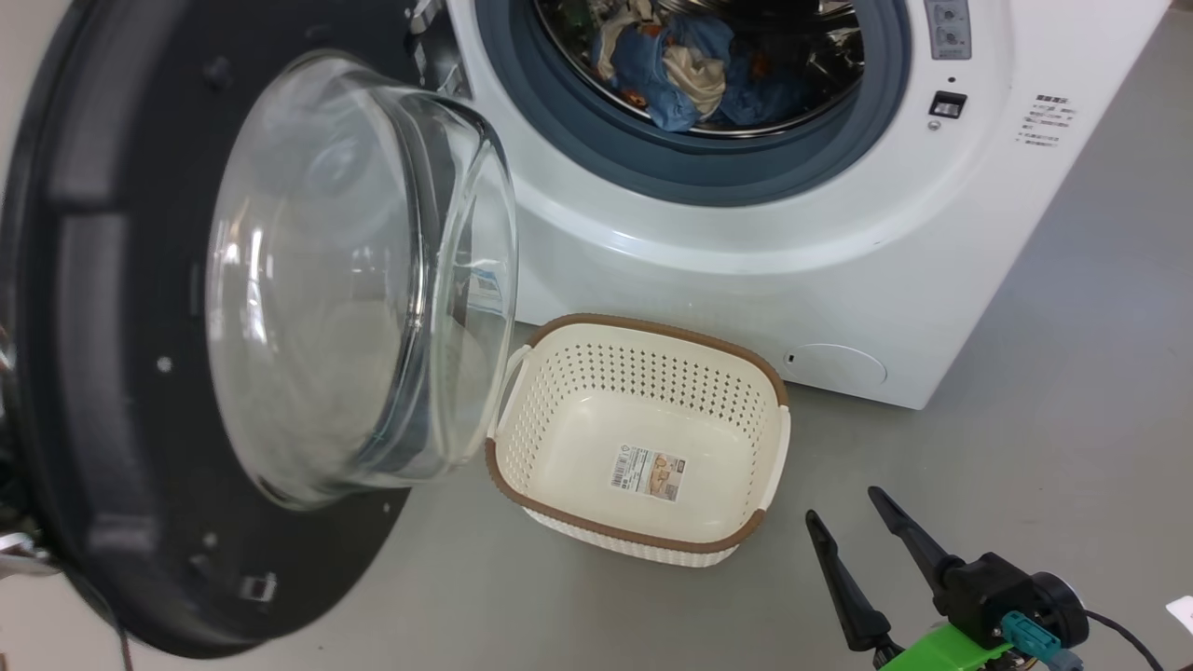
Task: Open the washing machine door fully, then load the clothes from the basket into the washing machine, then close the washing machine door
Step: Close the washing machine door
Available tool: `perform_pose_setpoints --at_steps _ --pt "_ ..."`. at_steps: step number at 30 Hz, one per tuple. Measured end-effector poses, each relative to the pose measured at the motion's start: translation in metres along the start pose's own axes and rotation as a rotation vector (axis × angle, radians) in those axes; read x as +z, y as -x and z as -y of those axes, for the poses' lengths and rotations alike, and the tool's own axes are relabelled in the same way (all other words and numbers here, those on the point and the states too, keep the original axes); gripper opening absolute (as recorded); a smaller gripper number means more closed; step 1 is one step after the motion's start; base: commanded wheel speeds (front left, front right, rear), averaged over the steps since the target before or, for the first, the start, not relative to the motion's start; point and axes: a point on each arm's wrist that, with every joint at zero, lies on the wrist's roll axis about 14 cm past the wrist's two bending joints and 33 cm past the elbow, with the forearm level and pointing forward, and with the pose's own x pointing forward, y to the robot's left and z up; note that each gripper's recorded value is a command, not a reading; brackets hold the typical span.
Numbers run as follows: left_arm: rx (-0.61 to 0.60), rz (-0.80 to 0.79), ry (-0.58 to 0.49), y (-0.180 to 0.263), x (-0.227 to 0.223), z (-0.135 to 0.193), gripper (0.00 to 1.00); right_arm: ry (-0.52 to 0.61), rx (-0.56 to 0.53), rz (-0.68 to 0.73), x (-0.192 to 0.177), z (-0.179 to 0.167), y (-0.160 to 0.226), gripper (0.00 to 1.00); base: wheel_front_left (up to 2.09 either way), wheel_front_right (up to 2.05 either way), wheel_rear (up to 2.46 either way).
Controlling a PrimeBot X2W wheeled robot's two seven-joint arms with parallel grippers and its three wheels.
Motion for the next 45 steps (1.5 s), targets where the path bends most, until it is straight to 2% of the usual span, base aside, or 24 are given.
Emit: perform_pose_setpoints --at_steps 13,25,38,45 --pt "-0.129 -0.29 -0.074 -0.056 -0.089 0.037 0.0 -0.027 -0.066 0.039 0.011 0.01 0.006 1.0 0.0 0.0 0.0" --pt "-0.138 -0.454 -0.119 -0.123 -0.138 0.041 0.0 -0.025 -0.232 0.076 0.023 0.055 0.039 1.0 0.0 0.0 0.0" --pt "-0.168 -0.517 -0.109 -0.198 -0.177 0.046 0.0 -0.049 -0.424 0.105 0.03 0.1 0.087 1.0 0.0 0.0 0.0" --pt "-0.178 -0.461 -0.1 -0.233 -0.181 0.05 0.0 -0.055 -0.463 0.085 0.022 0.11 0.096 1.0 0.0 0.0 0.0"
